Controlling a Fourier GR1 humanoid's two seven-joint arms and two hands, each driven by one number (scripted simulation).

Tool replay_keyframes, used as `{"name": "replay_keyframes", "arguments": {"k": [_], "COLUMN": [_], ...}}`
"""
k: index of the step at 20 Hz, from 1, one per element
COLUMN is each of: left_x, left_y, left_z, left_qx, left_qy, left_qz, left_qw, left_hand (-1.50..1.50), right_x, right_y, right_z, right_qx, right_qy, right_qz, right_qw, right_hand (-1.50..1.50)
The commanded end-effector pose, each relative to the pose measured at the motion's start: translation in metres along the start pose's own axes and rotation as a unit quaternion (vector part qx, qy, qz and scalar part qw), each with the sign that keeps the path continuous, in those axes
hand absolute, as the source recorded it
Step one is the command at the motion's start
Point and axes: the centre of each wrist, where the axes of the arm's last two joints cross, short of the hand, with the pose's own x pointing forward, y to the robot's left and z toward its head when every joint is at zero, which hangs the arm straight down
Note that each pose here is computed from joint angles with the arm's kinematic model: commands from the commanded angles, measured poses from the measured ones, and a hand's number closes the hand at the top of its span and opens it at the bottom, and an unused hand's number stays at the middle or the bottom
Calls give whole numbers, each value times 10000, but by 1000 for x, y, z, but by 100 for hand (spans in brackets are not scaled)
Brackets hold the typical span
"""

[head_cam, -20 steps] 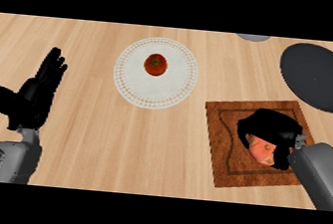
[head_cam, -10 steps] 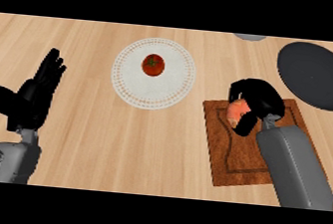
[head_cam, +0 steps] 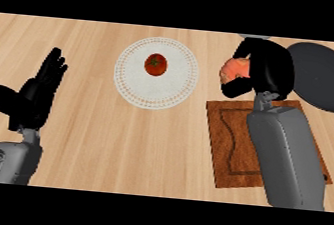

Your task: Pick the squash from the cutting board and place it in the pan

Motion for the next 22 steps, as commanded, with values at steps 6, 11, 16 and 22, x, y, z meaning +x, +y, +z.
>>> {"name": "replay_keyframes", "arguments": {"k": [6,11,16,22], "left_x": [11,-2,17,15], "left_y": [8,-8,-23,-28], "left_z": [-10,4,-13,-13], "left_qx": [-42,-128,-194,-248], "left_qy": [-70,27,-161,-210], "left_qz": [-5,38,28,98], "left_qw": [10000,9999,9997,9994], "left_hand": [0,0,0,0], "right_x": [-38,-119,-186,-263], "right_y": [-45,-64,-78,-74], "right_z": [-31,-55,-78,-68], "right_qx": [-894,-1238,-1573,-1754], "right_qy": [614,897,1196,1426], "right_qz": [-1699,-1637,-1161,-204], "right_qw": [9795,9746,9734,9739], "right_hand": [150,150,150,150]}}
